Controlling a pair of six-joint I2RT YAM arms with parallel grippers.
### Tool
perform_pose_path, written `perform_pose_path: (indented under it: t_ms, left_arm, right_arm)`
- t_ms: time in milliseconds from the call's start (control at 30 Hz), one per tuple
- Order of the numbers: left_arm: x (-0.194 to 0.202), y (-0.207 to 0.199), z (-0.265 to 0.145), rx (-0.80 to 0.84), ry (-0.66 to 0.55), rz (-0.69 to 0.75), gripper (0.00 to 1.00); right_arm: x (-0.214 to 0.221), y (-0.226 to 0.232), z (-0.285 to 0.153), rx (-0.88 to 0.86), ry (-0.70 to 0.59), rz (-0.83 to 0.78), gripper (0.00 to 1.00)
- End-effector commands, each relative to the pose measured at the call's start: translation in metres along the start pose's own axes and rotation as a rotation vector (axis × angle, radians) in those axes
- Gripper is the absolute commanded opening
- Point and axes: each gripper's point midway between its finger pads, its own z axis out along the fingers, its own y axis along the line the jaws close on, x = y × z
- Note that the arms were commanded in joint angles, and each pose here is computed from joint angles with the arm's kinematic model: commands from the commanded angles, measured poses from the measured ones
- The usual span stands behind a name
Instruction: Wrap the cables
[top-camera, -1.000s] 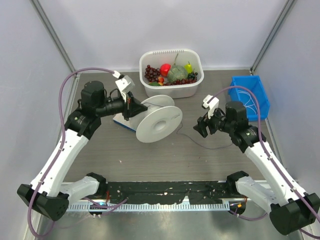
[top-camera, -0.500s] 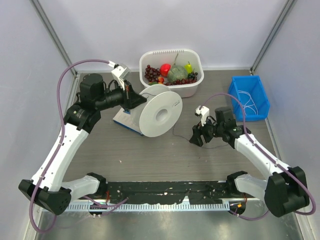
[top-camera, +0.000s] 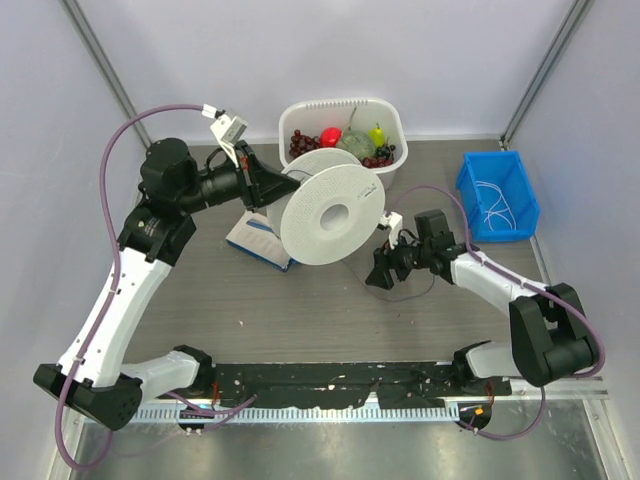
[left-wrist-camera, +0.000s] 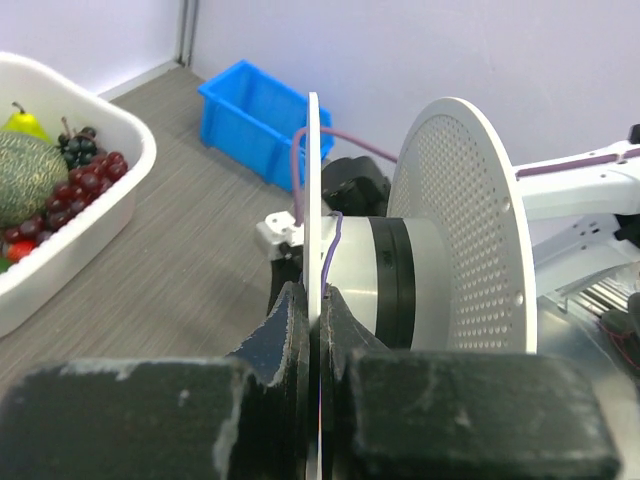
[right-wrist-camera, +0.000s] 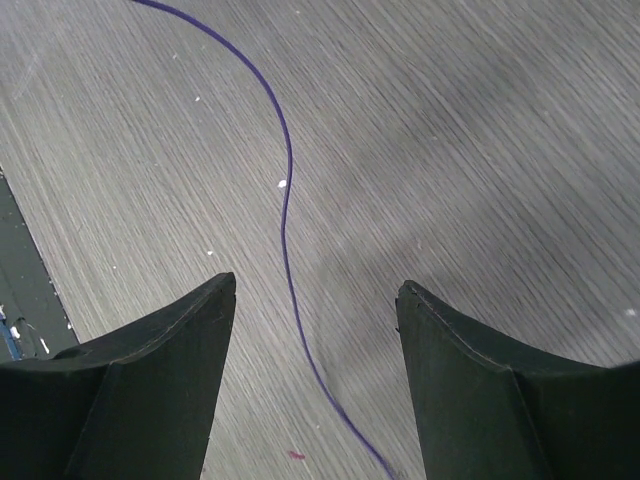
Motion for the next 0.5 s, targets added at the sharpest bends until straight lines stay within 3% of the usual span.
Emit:
perform_pose_path:
  t_ms: [0, 233, 367, 467]
  left_arm:
    - [-0.051, -0.037, -0.01, 0.113, -0.137, 0.081, 0.0]
    - [-0.06, -0.044, -0.01, 0.141, -0.162, 0.067, 0.0]
    - [-0.068, -0.046, -0.009, 0.148, -0.179, 0.062, 0.0]
    - [-0.072, -0.044, -0.009, 0.126, -0.191, 0.052, 0.0]
  right_arm:
    - [-0.036, 0.007, 0.011, -0.058, -0.08, -0.102, 0.7]
    - [-0.047, 0.018, 0.031, -0.099, -0.114, -0.104, 0.69]
    - [-0.042, 0.019, 0.041, -0.119, -0.11, -0.053, 0.59]
    - [-0.035, 0.02, 0.043, -0.119, -0.105, -0.018, 0.42]
